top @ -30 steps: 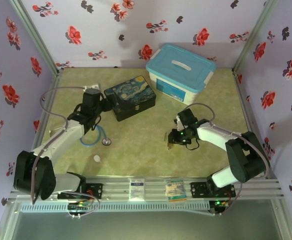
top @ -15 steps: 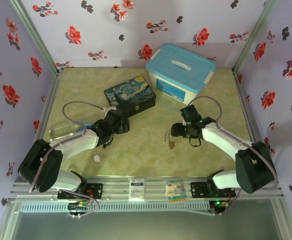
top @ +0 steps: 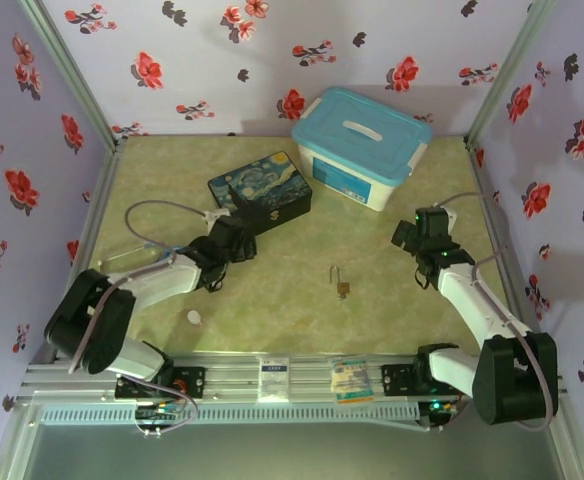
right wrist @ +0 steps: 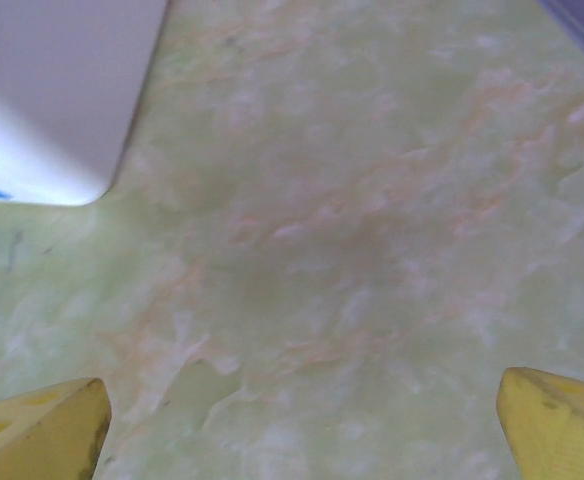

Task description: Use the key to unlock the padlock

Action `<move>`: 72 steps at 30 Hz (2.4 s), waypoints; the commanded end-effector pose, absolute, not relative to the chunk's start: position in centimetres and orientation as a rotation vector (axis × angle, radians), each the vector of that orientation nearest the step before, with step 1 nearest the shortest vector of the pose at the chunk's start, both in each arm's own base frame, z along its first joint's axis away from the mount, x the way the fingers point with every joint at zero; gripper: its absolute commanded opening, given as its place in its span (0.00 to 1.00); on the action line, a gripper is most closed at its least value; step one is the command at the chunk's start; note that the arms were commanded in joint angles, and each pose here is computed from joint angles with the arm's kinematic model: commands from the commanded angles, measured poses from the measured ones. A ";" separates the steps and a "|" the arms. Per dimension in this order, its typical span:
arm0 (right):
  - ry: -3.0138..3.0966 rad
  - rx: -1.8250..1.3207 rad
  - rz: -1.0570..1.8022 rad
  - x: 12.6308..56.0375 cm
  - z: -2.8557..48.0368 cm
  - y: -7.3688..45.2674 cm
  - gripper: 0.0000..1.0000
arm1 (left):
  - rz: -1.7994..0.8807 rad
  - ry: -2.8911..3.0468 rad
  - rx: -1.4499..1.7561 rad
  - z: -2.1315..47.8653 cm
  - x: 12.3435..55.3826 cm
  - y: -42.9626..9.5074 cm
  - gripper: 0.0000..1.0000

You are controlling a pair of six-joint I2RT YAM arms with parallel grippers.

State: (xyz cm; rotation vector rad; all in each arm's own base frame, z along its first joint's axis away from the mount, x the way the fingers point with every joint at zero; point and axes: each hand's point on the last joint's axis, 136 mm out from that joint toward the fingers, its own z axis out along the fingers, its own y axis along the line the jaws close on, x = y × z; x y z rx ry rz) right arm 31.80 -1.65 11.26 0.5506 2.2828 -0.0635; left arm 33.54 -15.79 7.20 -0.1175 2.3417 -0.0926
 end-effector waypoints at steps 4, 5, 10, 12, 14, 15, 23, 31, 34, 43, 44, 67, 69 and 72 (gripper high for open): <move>2.161 0.710 -0.083 32.2 11.1 -5.3 0.99 | 0.023 2.289 -0.307 7.0 36.1 -11.5 0.97; 2.147 0.716 -0.081 32.3 11.2 -5.5 0.99 | 0.033 2.273 -0.327 7.4 36.5 -10.6 0.97; 2.035 0.678 -0.191 31.6 12.7 -7.1 0.98 | 0.111 2.280 -0.310 7.3 38.5 -7.9 0.99; 1.976 0.686 -0.241 31.0 12.9 -7.9 0.98 | 0.098 2.295 -0.286 7.0 39.6 -7.5 0.99; 1.922 0.679 -0.236 30.9 12.7 -8.1 0.98 | 0.109 2.304 -0.274 6.9 40.5 -7.2 1.00; 1.896 0.687 -0.226 30.9 12.5 -8.1 0.98 | 0.121 2.311 -0.272 6.8 40.8 -6.9 0.99; 1.863 0.615 -0.226 32.3 11.3 -7.8 0.97 | 0.042 2.196 -0.291 9.6 40.0 -4.9 1.00; 1.798 0.458 -0.153 35.3 12.1 -5.9 0.95 | 0.029 2.023 -0.352 14.0 37.4 -1.7 0.98; 1.834 0.425 -0.180 36.3 11.9 -5.7 0.95 | 0.198 2.027 -0.297 15.5 37.3 -0.1 1.00; 1.891 0.362 -0.208 38.8 10.1 -5.0 0.98 | 0.328 1.975 -0.174 13.3 39.6 2.9 1.00; 1.917 0.329 -0.173 39.1 9.9 -4.3 0.98 | 0.285 1.997 -0.163 12.2 39.9 2.8 0.99; 1.906 0.291 -0.157 39.1 8.8 -3.7 0.99 | 0.172 1.906 -0.103 9.6 39.6 2.6 1.00; 1.904 0.280 -0.152 39.1 8.8 -3.5 0.99 | 0.172 1.908 -0.102 9.5 39.6 2.5 1.00; 1.909 0.267 -0.147 39.1 8.8 -3.2 0.99 | 0.172 1.908 -0.101 9.5 39.6 2.5 1.00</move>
